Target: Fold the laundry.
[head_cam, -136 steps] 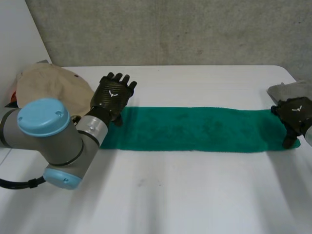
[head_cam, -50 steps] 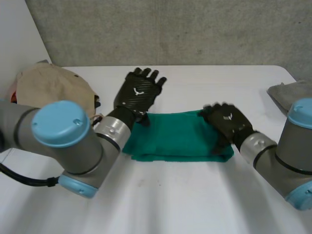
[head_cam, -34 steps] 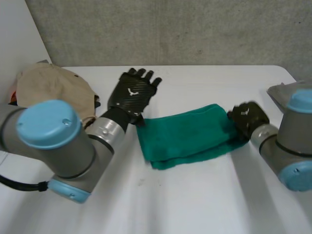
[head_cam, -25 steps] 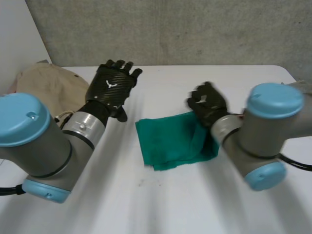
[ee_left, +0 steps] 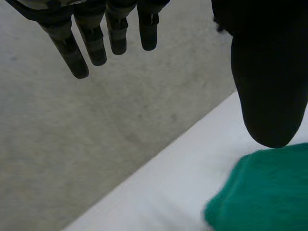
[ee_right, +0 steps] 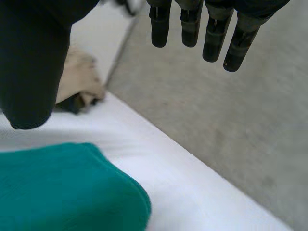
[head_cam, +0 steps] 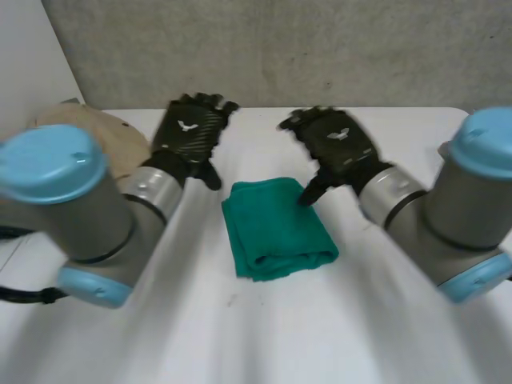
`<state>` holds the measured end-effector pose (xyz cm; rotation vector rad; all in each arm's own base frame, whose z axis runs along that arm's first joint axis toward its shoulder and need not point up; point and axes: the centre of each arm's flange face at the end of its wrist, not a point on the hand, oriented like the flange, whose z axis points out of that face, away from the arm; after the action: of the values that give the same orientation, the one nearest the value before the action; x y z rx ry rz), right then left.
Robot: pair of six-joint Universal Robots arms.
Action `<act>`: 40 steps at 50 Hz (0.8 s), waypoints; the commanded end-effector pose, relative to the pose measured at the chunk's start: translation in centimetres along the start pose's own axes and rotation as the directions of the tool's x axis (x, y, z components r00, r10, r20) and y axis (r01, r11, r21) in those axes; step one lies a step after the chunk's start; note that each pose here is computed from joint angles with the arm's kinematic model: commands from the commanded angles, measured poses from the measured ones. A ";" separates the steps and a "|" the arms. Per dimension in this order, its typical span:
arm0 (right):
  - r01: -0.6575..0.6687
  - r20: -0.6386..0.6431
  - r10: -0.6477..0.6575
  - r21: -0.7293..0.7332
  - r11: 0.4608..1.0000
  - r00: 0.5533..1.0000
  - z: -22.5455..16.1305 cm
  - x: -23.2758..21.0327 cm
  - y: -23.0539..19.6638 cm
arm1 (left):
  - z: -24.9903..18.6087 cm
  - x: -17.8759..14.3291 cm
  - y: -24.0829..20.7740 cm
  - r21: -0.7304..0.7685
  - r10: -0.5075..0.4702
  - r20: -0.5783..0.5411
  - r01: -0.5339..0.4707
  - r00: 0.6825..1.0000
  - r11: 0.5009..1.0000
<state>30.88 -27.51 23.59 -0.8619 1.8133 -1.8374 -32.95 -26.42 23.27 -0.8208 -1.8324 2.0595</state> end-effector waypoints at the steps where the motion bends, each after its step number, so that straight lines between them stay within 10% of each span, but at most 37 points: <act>1: -0.074 -0.054 0.066 -0.155 0.985 0.996 0.8 2.7 2.0 | 1.8 4.9 3.1 -0.134 -0.049 -0.075 0.039 0.996 0.990; 10: -0.091 0.012 0.102 -0.363 0.928 0.995 3.7 2.5 7.4 | 1.6 5.7 7.9 -0.331 0.079 -0.012 -0.079 0.997 0.940; 18: 0.088 0.148 -0.025 -0.438 0.895 0.989 4.3 -0.8 10.8 | -0.2 5.7 10.3 -0.407 0.322 -0.133 -0.348 0.937 0.845; 40: 0.183 0.104 -0.165 -0.192 0.964 0.981 -0.4 -3.0 4.9 | -1.1 1.9 -4.6 0.015 0.031 -0.162 -0.029 0.986 0.999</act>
<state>32.60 -27.81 19.70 -1.1708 2.0004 -1.6577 -36.00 -23.98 23.03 -1.0114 -1.9231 1.9718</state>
